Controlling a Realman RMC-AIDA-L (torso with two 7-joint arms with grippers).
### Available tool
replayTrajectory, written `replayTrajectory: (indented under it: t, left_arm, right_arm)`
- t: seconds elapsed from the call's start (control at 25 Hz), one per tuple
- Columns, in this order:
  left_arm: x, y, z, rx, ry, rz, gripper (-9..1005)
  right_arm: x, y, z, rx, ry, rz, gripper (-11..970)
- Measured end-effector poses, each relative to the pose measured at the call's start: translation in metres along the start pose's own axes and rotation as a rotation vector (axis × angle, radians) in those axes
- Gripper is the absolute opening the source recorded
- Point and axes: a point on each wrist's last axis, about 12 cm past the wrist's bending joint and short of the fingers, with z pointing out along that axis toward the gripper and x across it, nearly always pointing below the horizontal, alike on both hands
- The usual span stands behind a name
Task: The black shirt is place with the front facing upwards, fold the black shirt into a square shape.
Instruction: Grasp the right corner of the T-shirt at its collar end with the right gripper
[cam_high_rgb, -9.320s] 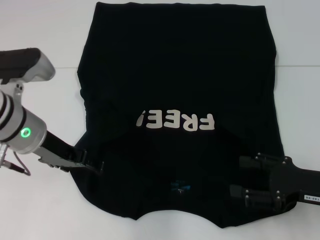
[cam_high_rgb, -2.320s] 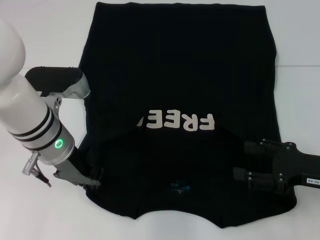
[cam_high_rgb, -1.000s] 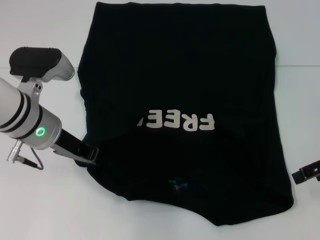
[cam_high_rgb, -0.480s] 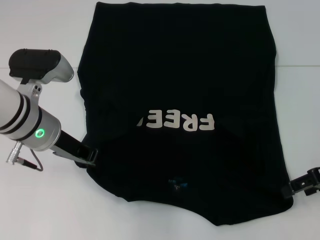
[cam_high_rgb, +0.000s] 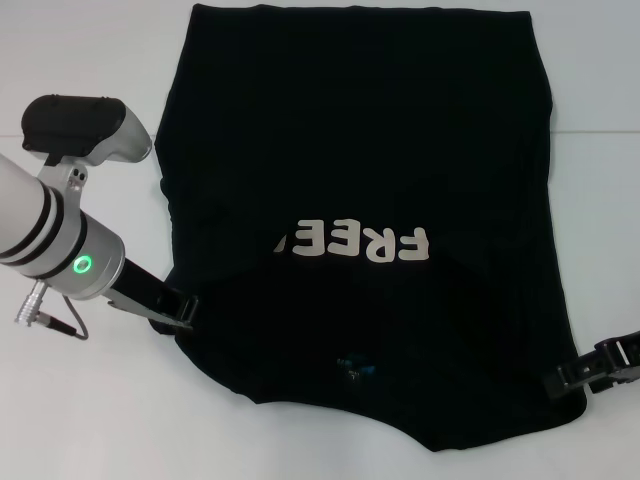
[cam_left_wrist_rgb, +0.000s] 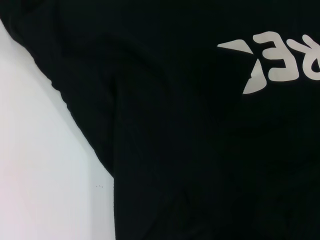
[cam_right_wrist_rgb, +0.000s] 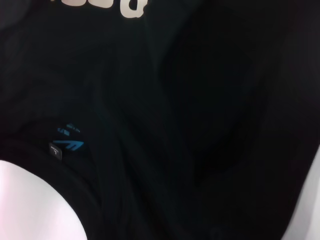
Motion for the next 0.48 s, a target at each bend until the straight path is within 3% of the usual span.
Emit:
replayTrajectory:
  t: [0.48]
  left_arm:
    - [-0.0015, 0.0006, -0.0016, -0.003, -0.011, 0.001, 52]
  right_arm:
    - [-0.0046, 0.0032, 0.0045, -0.004, 0.004, -0.014, 836]
